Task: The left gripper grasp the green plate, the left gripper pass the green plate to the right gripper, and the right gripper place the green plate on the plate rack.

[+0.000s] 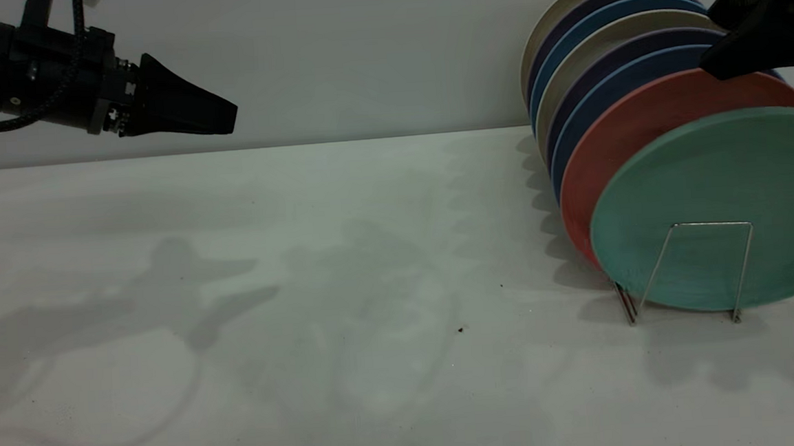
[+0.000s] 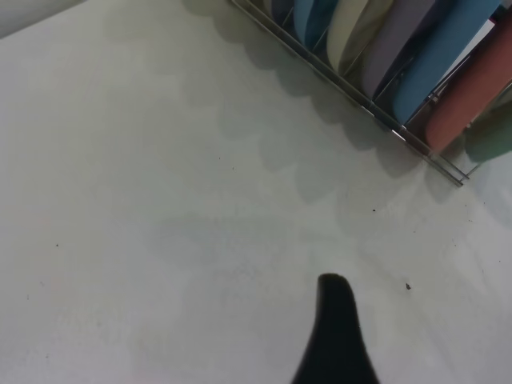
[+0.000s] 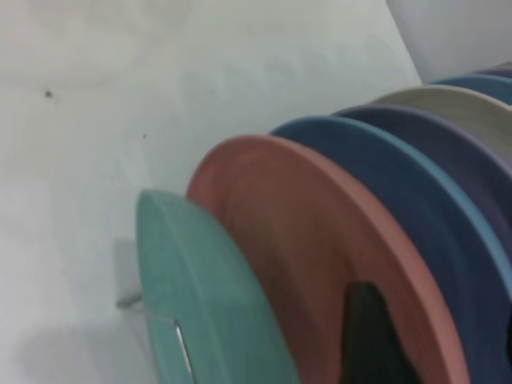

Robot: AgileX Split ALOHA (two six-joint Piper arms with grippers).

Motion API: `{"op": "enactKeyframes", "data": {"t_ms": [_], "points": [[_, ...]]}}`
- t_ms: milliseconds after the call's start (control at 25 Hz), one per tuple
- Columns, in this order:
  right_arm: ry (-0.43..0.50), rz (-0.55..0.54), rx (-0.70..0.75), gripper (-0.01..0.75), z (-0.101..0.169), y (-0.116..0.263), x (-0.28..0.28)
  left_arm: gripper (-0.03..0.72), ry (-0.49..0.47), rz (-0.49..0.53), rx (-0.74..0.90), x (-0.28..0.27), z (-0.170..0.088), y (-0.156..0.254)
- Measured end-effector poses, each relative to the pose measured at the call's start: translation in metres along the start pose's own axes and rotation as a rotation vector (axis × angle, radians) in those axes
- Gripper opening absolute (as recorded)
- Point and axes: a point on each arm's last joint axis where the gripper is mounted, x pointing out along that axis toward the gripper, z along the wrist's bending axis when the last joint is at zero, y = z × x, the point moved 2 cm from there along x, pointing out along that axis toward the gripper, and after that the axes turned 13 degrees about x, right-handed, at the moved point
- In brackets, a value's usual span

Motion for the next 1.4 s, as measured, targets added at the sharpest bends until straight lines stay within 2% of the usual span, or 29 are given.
{"op": "enactKeyframes", "data": {"t_ms": [200,360,480,640,720,800,880,960,1120,1280,1400], "points": [[0.004,-0.034,0.044,0.444,0.0,-0.006,-0.005,0.591,0.0,0.0,0.0,0.0,0.0,0.0],[-0.021,-0.101,0.091,0.444,0.003,-0.019,-0.018,0.591,0.006,-0.003,0.0,0.0,-0.001,0.0],[-0.081,-0.193,0.241,0.444,0.01,-0.036,-0.038,0.591,0.03,-0.018,0.007,-0.003,-0.005,-0.006],[-0.227,-0.256,0.568,0.444,0.024,-0.056,-0.07,0.591,-0.008,-0.048,0.002,-0.023,-0.014,-0.036],[-0.283,-0.243,0.704,0.444,0.033,-0.062,-0.091,0.591,-0.044,-0.077,-0.021,-0.041,-0.024,-0.059],[-0.327,-0.187,0.759,0.444,0.045,-0.063,-0.111,0.591,-0.069,-0.101,-0.078,-0.058,-0.036,-0.081],[-0.337,-0.086,0.77,0.444,0.058,-0.057,-0.133,0.591,-0.089,-0.091,-0.093,-0.076,-0.054,-0.1],[-0.319,0.019,0.776,0.444,0.07,-0.048,-0.153,0.591,-0.11,-0.039,-0.104,-0.093,-0.072,-0.111],[-0.191,0.169,0.844,0.444,0.085,-0.029,-0.192,0.591,-0.203,0.118,-0.16,-0.128,-0.109,-0.121],[-0.011,0.24,0.898,0.444,0.095,-0.009,-0.224,0.591,-0.336,0.271,-0.258,-0.161,-0.138,-0.119],[0.104,0.263,0.93,0.444,0.105,0.011,-0.238,0.591,-0.394,0.398,-0.329,-0.179,-0.157,-0.11]]}}
